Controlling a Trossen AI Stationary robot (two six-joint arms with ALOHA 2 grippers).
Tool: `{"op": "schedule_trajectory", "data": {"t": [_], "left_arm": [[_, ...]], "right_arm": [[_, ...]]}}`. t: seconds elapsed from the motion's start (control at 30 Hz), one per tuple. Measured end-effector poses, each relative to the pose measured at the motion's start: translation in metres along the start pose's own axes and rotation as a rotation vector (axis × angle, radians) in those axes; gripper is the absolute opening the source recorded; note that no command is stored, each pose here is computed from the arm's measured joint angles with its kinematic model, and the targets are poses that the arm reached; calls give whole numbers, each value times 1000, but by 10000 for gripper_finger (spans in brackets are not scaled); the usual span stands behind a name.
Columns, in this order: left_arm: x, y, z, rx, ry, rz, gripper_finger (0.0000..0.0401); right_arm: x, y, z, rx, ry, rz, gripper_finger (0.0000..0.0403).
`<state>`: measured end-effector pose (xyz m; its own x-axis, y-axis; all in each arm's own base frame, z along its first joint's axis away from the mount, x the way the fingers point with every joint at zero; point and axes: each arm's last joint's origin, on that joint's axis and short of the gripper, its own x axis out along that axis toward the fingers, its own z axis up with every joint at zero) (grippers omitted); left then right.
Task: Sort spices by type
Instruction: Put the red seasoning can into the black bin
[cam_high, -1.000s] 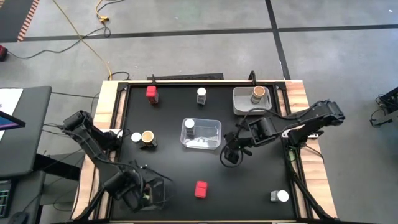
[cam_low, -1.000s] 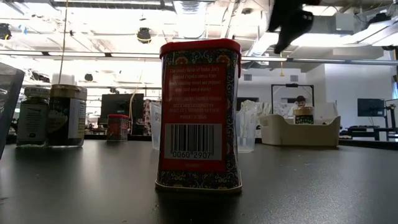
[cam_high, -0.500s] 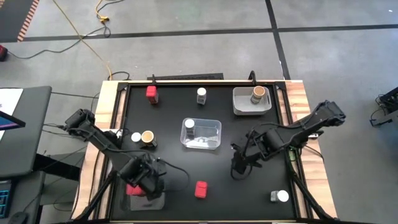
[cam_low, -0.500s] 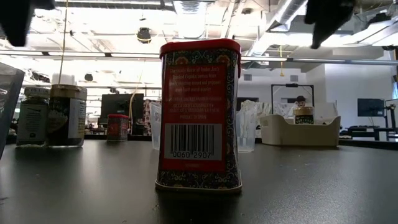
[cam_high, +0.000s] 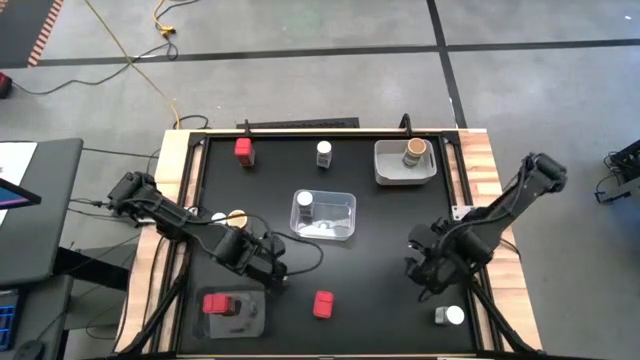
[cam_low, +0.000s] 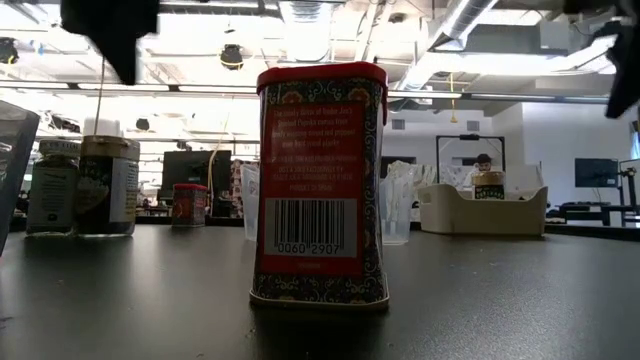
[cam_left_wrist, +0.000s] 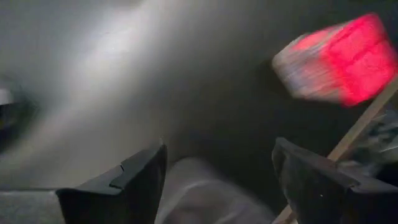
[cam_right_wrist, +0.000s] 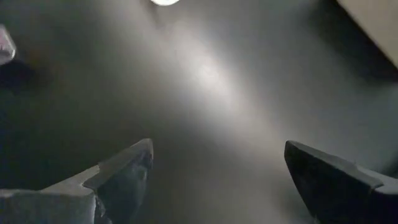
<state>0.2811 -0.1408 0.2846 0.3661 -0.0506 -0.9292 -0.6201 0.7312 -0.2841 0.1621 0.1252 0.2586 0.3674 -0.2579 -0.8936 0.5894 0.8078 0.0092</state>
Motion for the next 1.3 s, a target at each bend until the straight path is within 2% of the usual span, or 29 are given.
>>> {"op": "schedule_trajectory", "data": {"t": [0.23,0.4,0.53,0.7,0.87,1.03,1.2,1.3], "left_arm": [[-3,-21,17,-248,-195,-223,279],[0,-31,23,-399,-291,-298,279],[20,-50,29,-423,-286,-259,279],[42,-95,47,-352,-227,-216,279],[48,-120,61,-355,-170,-98,279],[53,-132,64,-441,-72,13,279],[76,-132,58,-538,29,11,279],[78,-133,53,-557,41,27,279]], "right_arm": [[10,-61,-24,-37,-85,278,388],[17,-95,-35,11,-134,412,388],[17,-112,-39,5,-165,476,388],[10,-124,-38,2,-205,547,388],[8,-128,-38,-5,-219,573,388],[8,-128,-38,-27,-225,572,388],[8,-128,-38,-29,-224,570,388],[8,-128,-38,-28,-224,570,388]]}}
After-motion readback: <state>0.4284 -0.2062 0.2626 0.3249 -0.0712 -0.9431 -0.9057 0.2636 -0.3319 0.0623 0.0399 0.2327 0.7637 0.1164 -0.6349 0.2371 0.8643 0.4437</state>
